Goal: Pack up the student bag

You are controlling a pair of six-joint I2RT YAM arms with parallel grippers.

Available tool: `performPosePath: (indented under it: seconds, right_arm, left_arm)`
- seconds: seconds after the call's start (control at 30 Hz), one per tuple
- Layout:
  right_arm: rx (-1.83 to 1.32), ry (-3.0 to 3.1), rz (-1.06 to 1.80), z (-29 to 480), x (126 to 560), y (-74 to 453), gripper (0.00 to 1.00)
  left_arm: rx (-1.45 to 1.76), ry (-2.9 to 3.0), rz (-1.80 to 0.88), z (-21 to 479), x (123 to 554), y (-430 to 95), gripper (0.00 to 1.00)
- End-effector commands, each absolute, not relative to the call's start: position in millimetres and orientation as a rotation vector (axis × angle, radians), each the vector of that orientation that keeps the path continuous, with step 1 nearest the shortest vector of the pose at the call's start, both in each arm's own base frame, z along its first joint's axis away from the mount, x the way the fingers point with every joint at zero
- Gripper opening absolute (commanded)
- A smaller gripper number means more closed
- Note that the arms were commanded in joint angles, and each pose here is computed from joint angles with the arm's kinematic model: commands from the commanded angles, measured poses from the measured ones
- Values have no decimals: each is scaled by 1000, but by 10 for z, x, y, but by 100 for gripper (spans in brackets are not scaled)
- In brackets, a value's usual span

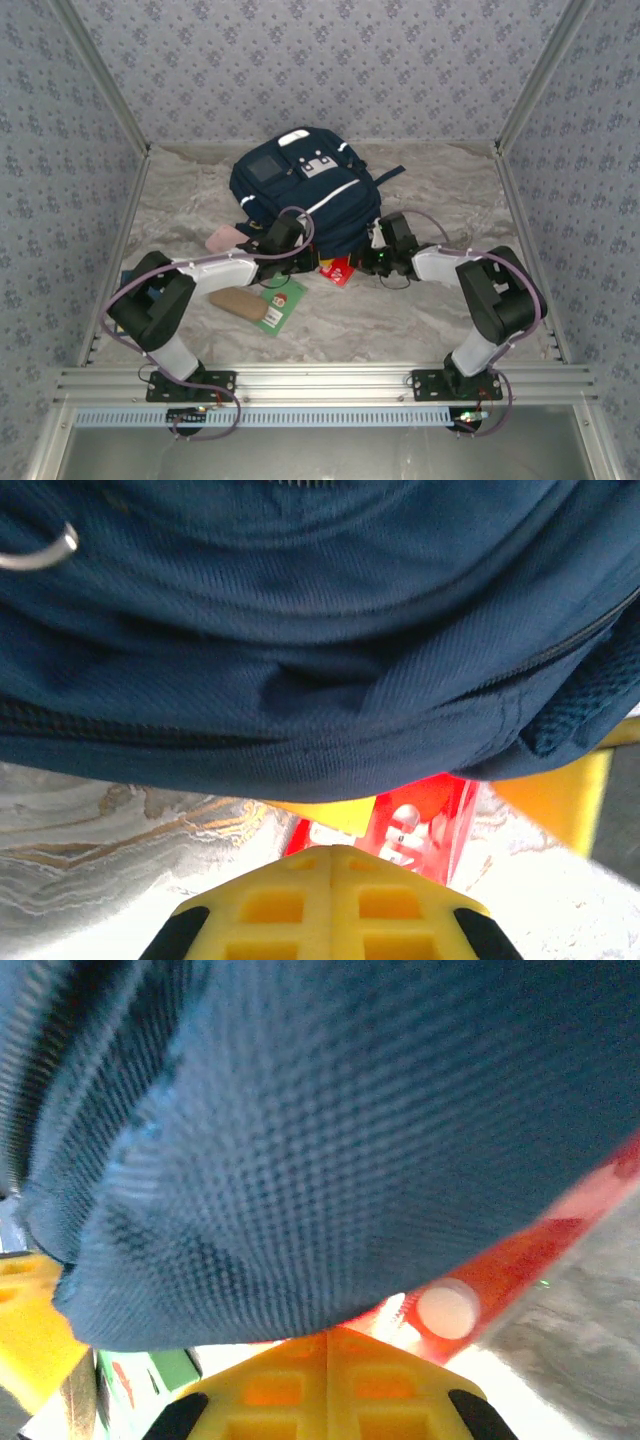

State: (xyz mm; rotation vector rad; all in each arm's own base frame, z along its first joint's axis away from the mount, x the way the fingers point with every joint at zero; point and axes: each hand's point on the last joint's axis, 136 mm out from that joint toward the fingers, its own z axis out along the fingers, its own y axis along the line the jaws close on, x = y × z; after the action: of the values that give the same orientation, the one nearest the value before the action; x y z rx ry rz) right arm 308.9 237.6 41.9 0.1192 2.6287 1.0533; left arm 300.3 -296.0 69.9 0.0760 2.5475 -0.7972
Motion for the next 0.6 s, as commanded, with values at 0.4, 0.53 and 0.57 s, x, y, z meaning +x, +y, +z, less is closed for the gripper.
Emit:
performPosePath:
  seconds: [0.4,0.53,0.57]
  right_arm:
    - [198,2885,749,-109,2520,1990,0]
    - [197,2904,744,-80,2218,1815,0]
    - [186,2881,784,-25,2190,1835,0]
  left_arm:
    - [106,2560,-783,746,2988,-2973,12]
    - [146,2572,-778,718,2965,-3063,17]
    - [163,2579,-787,703,2949,-3110,19]
